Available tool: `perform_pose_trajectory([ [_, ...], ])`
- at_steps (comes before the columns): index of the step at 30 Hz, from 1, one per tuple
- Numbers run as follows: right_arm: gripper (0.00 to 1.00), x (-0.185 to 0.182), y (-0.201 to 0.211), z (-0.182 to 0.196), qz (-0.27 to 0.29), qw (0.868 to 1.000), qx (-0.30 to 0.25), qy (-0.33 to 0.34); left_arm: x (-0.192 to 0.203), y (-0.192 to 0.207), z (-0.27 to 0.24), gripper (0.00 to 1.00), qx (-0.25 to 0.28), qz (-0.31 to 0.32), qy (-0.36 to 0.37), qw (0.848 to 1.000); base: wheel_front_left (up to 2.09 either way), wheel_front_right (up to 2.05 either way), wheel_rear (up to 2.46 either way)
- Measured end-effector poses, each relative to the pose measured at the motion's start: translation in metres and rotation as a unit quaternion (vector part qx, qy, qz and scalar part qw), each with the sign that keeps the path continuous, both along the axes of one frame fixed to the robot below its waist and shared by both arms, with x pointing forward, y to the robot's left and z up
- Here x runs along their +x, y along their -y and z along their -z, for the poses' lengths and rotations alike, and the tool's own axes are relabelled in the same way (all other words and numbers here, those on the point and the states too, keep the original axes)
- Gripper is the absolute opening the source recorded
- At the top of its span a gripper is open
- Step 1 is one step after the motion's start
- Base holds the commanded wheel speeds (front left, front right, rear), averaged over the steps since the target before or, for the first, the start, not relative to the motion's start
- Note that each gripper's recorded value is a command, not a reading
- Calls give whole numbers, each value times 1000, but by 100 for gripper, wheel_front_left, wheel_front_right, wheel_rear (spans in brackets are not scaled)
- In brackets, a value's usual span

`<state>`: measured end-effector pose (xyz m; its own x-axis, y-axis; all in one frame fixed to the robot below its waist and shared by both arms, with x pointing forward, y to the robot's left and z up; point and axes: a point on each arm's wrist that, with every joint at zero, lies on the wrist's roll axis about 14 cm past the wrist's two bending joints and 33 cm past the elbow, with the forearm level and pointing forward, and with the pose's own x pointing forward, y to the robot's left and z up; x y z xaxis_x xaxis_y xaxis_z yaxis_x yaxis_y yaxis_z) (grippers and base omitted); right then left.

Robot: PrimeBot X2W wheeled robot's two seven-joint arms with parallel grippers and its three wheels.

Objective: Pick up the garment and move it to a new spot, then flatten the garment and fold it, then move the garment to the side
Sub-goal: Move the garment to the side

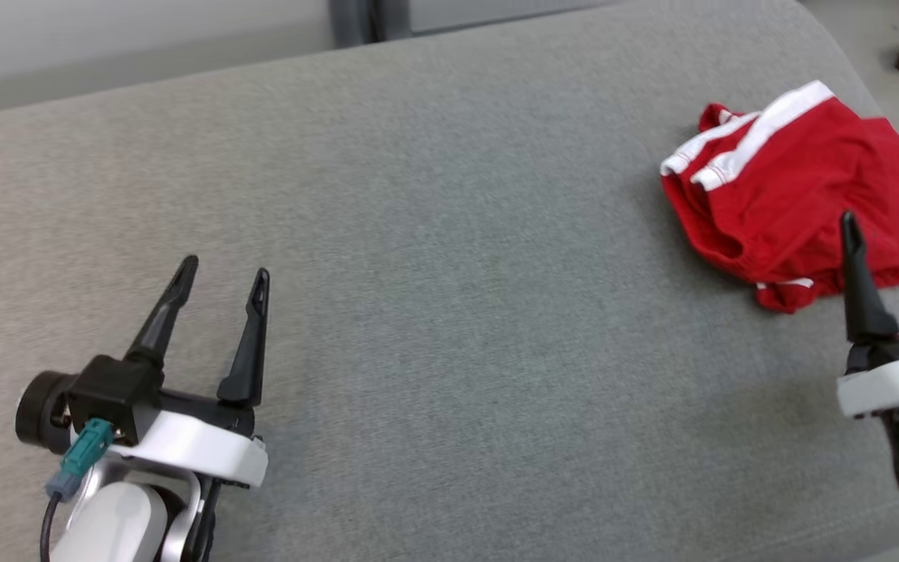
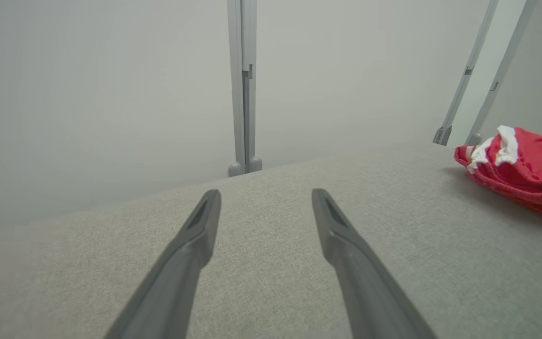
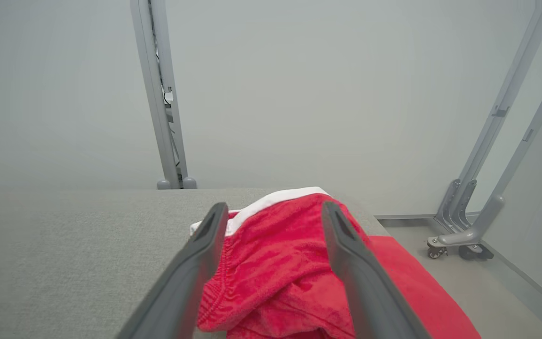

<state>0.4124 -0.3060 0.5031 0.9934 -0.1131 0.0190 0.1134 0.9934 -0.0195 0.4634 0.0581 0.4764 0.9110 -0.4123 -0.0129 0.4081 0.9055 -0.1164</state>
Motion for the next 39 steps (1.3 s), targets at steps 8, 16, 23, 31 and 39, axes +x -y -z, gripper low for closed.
perform_pose_trajectory([
  [8,100,2,-63,4,-54,997,49,3,-26,-41,-11,100,-2,-64,2,998,0,0,0],
  [16,100,-6,-106,1,-102,992,69,-5,-58,-82,-24,100,2,-127,14,992,0,0,0],
  [23,100,-23,-126,-8,-128,989,70,-4,-92,-111,-37,100,5,-172,27,985,0,0,0],
  [31,100,-42,-119,-12,-122,991,57,-8,-113,-125,-41,100,4,-196,32,980,0,0,0],
  [39,100,-56,-115,-17,-115,992,54,-6,-127,-133,-41,100,3,-208,30,978,0,0,0],
])
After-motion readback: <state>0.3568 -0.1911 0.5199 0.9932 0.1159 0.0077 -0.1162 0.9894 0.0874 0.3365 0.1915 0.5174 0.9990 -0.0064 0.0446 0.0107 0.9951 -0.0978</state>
